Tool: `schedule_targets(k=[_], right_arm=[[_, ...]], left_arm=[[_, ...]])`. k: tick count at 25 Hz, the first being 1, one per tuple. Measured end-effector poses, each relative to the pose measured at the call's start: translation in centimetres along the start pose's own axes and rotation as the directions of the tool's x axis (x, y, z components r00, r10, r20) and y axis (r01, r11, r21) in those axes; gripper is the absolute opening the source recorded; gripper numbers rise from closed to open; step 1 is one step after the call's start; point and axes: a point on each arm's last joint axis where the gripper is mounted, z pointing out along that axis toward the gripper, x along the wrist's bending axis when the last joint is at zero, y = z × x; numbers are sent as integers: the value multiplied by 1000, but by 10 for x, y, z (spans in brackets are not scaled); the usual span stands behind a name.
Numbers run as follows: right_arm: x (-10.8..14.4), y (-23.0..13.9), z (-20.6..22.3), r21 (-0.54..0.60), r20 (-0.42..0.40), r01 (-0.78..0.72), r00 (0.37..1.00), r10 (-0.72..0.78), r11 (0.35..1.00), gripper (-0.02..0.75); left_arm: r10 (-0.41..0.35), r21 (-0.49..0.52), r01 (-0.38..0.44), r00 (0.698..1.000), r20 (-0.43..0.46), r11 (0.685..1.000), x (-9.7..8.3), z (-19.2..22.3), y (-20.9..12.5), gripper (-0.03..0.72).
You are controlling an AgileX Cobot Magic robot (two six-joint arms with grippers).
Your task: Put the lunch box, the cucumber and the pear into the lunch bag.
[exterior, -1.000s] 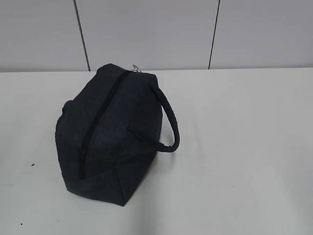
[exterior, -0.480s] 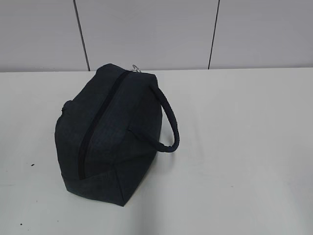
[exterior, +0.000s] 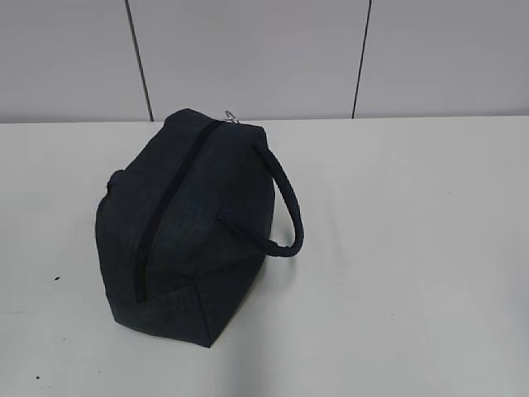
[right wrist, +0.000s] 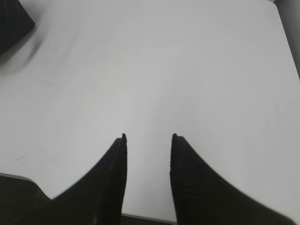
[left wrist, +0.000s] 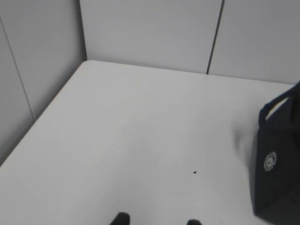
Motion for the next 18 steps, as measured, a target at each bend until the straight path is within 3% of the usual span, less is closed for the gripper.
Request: schedule_targets(k=[7,18], right_arm=[[1,-1,-1,6,54,-31,998,31,999,260],[1,-1,-1,6,56,-33,998,32,999,260]], left_arm=[[-11,-2,11,1000,-21,1000,0,-1,-1,238],[-11,-2,11,1000,-21,1000,0,-1,-1,238]])
